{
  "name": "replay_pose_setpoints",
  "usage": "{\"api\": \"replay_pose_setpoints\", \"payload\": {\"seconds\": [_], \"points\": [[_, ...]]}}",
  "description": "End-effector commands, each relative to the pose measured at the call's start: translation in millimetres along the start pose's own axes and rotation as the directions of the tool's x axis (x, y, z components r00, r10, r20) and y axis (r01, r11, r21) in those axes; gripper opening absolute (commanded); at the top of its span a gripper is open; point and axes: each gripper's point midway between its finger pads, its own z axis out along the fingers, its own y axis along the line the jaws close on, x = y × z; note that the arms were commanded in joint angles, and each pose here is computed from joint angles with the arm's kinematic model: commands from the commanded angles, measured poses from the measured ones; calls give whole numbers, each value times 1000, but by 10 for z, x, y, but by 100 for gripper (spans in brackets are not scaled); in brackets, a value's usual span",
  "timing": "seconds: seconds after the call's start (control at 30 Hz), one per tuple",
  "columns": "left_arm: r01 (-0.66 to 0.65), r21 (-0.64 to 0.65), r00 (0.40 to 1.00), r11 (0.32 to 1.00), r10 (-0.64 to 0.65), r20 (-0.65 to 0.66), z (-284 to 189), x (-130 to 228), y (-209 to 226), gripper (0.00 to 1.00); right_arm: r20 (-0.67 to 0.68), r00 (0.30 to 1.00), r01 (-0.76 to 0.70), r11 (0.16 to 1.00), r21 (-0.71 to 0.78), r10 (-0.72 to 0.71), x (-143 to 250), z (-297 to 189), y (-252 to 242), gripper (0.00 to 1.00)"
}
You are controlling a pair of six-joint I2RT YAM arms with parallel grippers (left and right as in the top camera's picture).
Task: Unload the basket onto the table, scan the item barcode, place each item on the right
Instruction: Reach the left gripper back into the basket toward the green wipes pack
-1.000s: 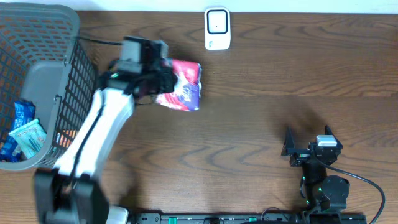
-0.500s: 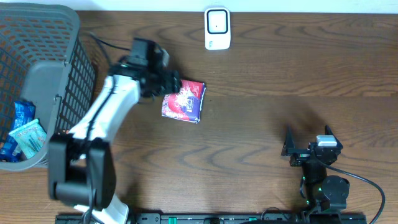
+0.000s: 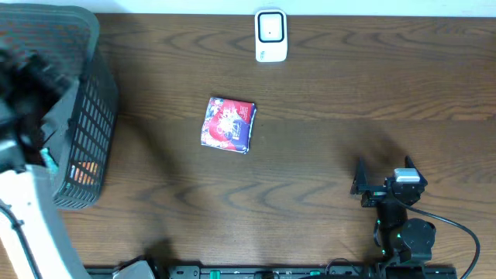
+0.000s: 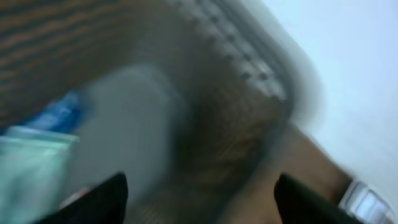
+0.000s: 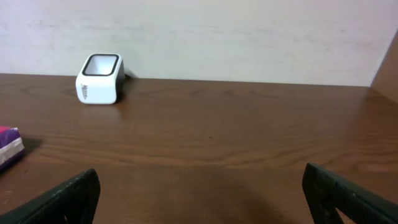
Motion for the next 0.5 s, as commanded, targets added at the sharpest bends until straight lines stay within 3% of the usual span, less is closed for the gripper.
{"api": "replay_pose_setpoints", "payload": {"seconds": [0.0, 0.07, 0.13, 0.47], "points": [[239, -415, 969, 878, -243, 42, 118, 91, 1103, 75, -3, 1000, -10, 1000, -5, 10, 16, 2, 16, 99], [323, -532, 936, 783, -348, 56, 133, 249, 1450, 75, -3, 1000, -10, 1000, -5, 10, 16, 2, 16, 99], [342, -582, 917, 738, -397, 35, 211, 382, 1614, 75, -3, 1000, -10, 1000, -5, 10, 16, 2, 16, 99], [218, -795, 889, 567, -452, -79, 761, 968, 2222, 75, -3, 1000, -10, 1000, -5, 10, 16, 2, 16, 99]]}}
